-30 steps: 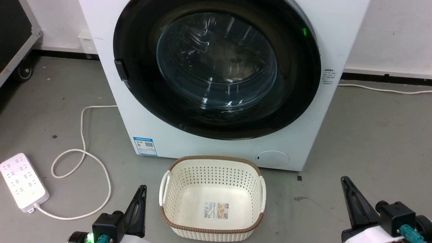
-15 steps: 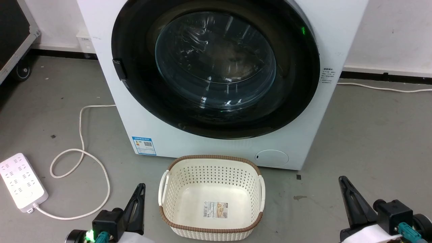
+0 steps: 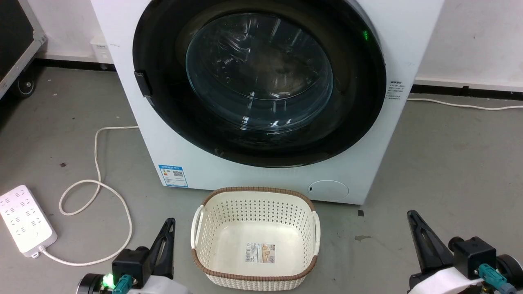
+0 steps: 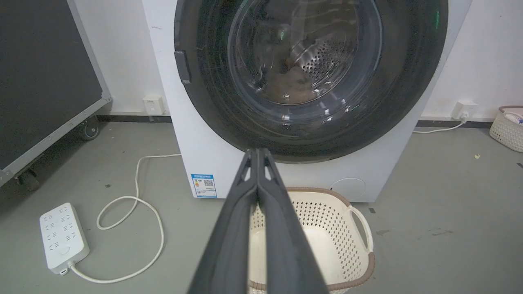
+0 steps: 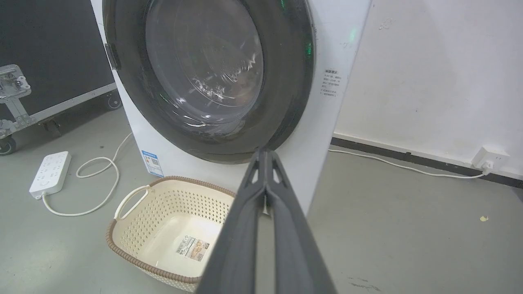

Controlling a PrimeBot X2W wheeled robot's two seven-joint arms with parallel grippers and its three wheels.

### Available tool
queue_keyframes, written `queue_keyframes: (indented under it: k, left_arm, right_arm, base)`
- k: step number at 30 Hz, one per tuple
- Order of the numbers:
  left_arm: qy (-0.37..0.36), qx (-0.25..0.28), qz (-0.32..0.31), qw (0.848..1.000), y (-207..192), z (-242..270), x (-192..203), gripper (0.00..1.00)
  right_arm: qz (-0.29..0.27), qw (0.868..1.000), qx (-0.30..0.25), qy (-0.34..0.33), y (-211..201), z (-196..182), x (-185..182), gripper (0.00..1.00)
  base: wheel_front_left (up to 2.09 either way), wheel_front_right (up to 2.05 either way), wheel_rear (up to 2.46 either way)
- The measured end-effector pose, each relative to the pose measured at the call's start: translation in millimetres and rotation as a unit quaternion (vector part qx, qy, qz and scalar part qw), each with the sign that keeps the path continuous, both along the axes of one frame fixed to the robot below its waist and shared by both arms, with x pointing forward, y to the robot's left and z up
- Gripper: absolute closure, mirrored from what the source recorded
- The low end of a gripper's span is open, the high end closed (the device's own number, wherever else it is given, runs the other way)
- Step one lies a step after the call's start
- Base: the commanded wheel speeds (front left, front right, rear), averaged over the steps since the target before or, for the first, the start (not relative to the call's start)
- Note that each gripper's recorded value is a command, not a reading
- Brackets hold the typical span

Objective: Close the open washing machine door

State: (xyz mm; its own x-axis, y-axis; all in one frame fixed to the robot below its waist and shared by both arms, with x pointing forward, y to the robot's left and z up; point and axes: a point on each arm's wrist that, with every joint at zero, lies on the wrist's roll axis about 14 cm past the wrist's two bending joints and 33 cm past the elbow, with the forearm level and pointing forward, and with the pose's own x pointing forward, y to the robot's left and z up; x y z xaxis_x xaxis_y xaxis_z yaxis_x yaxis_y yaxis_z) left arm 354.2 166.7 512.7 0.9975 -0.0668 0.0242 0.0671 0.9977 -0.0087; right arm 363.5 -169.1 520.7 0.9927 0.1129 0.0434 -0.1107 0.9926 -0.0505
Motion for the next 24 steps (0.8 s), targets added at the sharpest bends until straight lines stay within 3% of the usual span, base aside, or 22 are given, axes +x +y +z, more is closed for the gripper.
queue_keyframes:
  k: [24]
  left_arm:
    - [0.007,0.01,0.014,1.0,5.1,3.5,6.1,1.0]
  right_arm:
    - [0.002,1.0,-0.002,0.017,2.4,-1.6,1.4,1.0]
  base:
    - [0.0,0.0,0.0]
